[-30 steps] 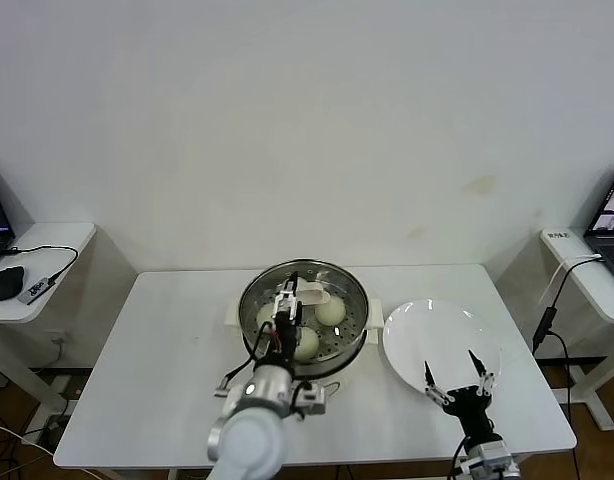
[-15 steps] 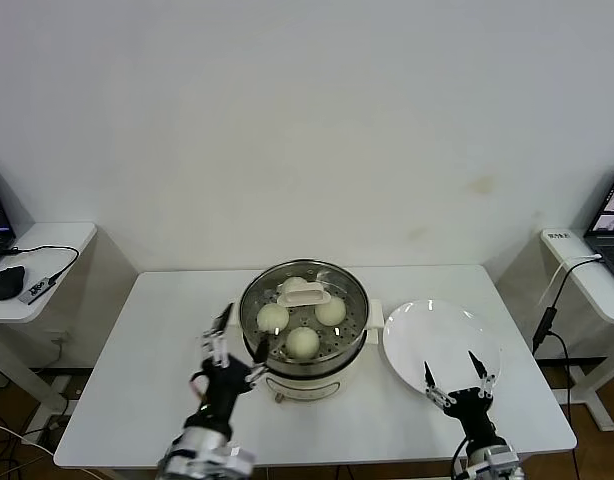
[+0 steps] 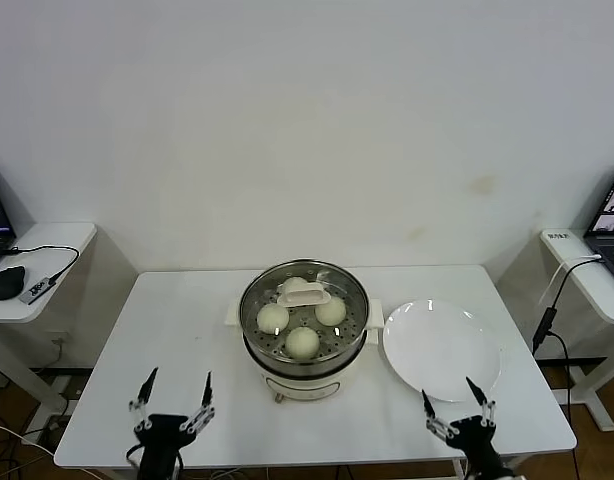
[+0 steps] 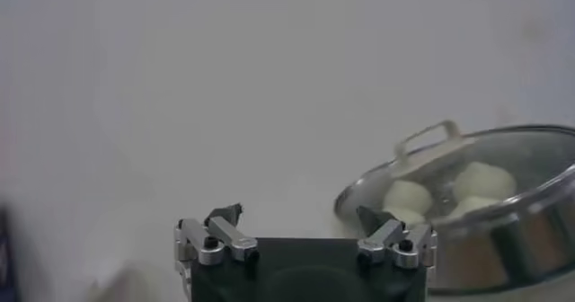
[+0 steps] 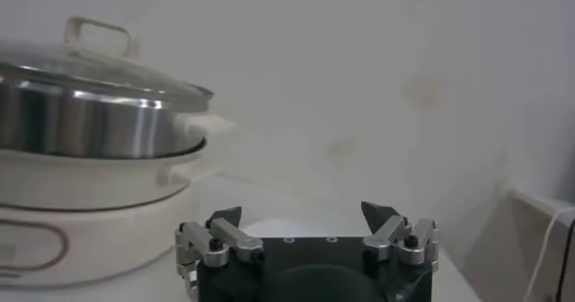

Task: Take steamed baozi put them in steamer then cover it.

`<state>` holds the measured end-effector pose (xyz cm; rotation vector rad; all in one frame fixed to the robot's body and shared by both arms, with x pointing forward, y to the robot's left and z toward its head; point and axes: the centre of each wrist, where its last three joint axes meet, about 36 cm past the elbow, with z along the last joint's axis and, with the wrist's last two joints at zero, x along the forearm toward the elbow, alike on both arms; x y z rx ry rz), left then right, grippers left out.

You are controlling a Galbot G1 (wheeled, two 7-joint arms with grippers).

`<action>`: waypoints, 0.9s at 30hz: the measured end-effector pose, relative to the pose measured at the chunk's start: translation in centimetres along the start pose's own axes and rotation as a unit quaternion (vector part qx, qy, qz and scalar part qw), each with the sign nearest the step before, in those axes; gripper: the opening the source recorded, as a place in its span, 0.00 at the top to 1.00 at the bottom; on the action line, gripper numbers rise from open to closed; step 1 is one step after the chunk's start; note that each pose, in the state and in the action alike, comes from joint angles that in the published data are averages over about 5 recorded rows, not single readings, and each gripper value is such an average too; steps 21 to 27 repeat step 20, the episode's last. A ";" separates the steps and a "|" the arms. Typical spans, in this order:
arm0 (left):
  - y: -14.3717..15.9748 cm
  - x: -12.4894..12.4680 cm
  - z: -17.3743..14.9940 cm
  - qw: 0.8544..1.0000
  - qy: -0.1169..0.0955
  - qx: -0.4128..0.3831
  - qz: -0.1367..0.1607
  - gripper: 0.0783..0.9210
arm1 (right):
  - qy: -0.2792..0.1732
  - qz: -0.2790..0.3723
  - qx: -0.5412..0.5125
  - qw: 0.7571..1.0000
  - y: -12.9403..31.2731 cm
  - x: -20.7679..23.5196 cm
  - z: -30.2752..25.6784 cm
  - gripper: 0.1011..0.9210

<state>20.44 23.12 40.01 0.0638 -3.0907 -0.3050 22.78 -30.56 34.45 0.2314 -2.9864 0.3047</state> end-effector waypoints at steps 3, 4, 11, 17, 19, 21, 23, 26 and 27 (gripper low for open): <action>0.2 1.1 0.8 0.999 0.012 0.030 -0.011 0.12 | 0.007 -0.009 -0.009 1.000 0.5 0.5 0.0 0.12; 0.2 1.4 1.0 0.999 0.016 0.038 -0.014 0.12 | 0.008 -0.011 -0.012 1.000 0.7 0.6 0.0 0.12; 0.5 2.6 2.2 0.996 0.034 0.071 -0.035 0.12 | 0.017 -0.026 -0.032 0.999 2.2 1.0 0.1 0.12; 0.9 3.0 3.1 0.995 0.048 0.077 -0.044 0.12 | 0.023 -0.037 -0.045 0.998 3.5 1.1 0.0 0.12; 1.0 3.1 3.4 0.995 0.053 0.078 -0.045 0.12 | 0.025 -0.039 -0.047 0.998 3.7 1.1 0.0 0.12; 1.0 3.1 3.5 0.994 0.054 0.078 -0.045 0.12 | 0.025 -0.040 -0.048 0.998 3.8 1.1 0.0 0.12; 1.0 3.1 3.5 0.994 0.054 0.078 -0.045 0.12 | 0.025 -0.040 -0.048 0.998 3.8 1.1 0.0 0.12; 1.0 3.1 3.5 0.994 0.054 0.078 -0.045 0.12 | 0.025 -0.040 -0.048 0.998 3.8 1.1 0.0 0.12; 1.0 3.1 3.5 0.994 0.054 0.078 -0.045 0.12 | 0.025 -0.040 -0.048 0.998 3.8 1.1 0.0 0.12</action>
